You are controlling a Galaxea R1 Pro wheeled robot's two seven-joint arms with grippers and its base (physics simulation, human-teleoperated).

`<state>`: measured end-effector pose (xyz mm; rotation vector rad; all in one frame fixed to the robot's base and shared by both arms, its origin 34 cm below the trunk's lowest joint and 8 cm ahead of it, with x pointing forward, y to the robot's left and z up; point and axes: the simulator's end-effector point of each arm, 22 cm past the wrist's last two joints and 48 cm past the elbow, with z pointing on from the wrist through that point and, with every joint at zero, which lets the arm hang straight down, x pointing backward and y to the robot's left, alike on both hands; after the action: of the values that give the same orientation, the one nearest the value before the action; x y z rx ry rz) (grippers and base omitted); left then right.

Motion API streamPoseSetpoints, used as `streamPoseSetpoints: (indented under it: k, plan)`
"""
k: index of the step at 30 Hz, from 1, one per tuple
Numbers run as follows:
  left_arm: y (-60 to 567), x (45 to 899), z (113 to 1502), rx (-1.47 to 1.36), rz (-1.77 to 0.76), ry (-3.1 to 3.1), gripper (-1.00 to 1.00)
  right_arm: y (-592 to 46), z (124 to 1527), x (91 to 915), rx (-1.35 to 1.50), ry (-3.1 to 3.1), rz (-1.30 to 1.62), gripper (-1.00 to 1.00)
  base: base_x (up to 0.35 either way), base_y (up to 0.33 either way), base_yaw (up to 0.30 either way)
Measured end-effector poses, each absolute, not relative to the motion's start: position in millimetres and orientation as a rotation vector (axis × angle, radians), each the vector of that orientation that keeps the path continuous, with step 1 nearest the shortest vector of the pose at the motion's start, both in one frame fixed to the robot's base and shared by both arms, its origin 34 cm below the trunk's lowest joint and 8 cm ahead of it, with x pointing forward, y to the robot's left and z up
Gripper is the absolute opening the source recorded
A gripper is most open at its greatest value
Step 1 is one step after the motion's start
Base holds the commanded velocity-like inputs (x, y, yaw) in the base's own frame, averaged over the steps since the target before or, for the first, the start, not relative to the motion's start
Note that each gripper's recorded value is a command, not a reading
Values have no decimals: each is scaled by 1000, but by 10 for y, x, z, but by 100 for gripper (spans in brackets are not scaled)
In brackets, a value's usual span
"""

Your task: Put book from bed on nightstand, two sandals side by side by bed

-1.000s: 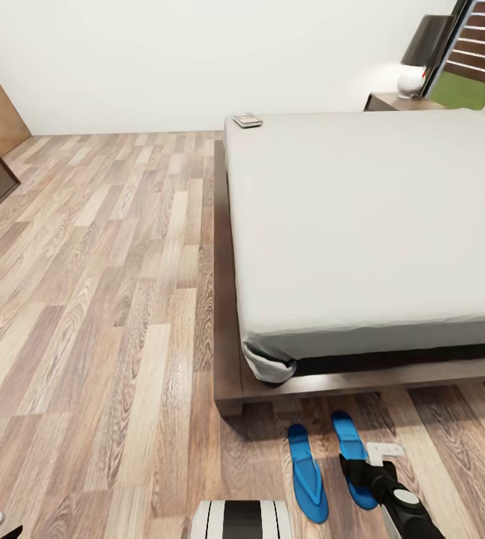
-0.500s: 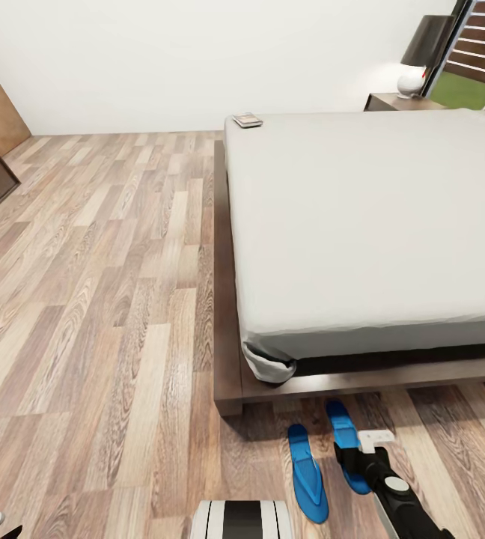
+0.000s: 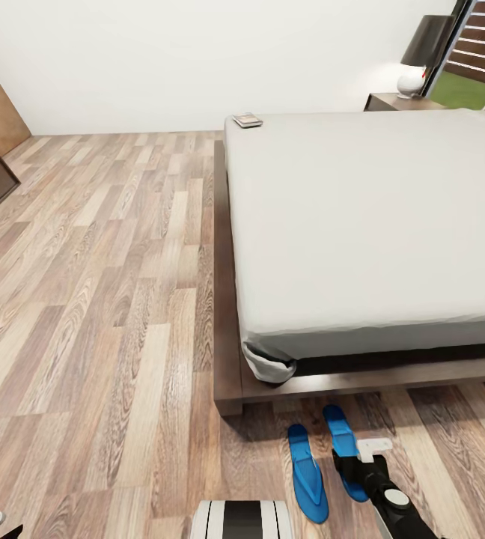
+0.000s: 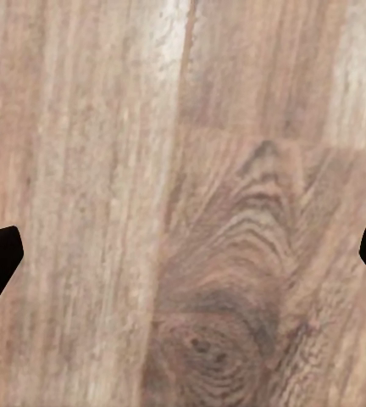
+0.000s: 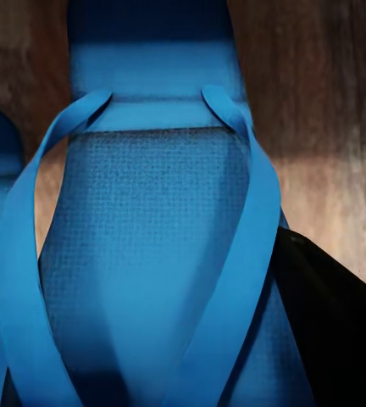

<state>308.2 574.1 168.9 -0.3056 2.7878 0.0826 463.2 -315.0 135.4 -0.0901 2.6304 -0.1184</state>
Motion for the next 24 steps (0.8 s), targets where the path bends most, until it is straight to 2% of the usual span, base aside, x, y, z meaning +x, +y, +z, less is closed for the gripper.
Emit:
streamPoseSetpoints:
  k: [14, 24]
  plan:
    - [5792, 3065, 1703, -316, 98, 2792, 100, -3109, 1400, 4714, -86, 2585, -108, -100, 0, 0, 0]
    - [6098, 3072, 1862, -296, 154, 2791, 100, -3099, 1419, 4748, -92, 2574, -106, -100, 0, 0, 0]
